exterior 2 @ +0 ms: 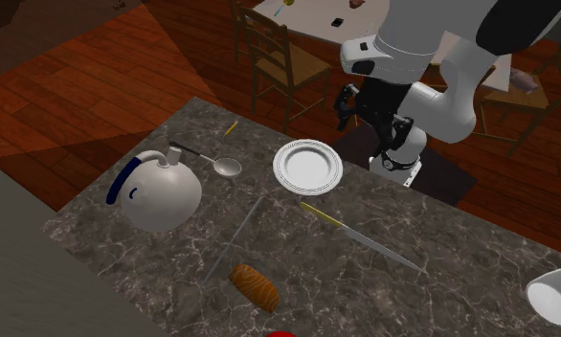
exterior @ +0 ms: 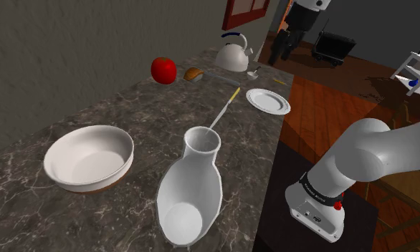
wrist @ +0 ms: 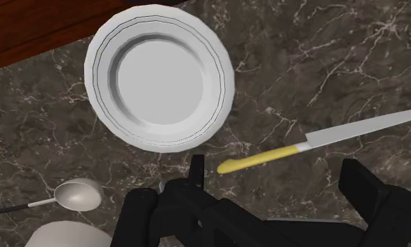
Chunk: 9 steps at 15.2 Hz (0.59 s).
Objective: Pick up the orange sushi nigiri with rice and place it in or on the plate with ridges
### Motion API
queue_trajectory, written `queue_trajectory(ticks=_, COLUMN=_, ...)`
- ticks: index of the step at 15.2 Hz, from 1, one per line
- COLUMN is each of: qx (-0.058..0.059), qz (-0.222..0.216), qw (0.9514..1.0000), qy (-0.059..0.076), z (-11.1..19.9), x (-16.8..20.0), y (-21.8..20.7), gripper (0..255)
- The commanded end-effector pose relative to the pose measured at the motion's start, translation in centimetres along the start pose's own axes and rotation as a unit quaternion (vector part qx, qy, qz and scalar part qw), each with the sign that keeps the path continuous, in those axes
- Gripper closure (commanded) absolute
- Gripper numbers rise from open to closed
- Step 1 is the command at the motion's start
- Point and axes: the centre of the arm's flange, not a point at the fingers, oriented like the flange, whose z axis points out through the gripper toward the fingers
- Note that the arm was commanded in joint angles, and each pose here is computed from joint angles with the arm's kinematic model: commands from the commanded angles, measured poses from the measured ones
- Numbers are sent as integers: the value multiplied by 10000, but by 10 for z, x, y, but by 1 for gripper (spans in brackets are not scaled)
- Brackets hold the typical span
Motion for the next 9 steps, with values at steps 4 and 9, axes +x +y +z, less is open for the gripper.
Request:
queue_trajectory(ticks=4, qx=-27, qz=596, qw=9982, qy=-63, z=18, x=30, y=-22, gripper=0)
queue_trajectory(ticks=9, qx=-71, qz=1584, qw=9872, qy=-167, z=49, x=86, y=-49, gripper=0)
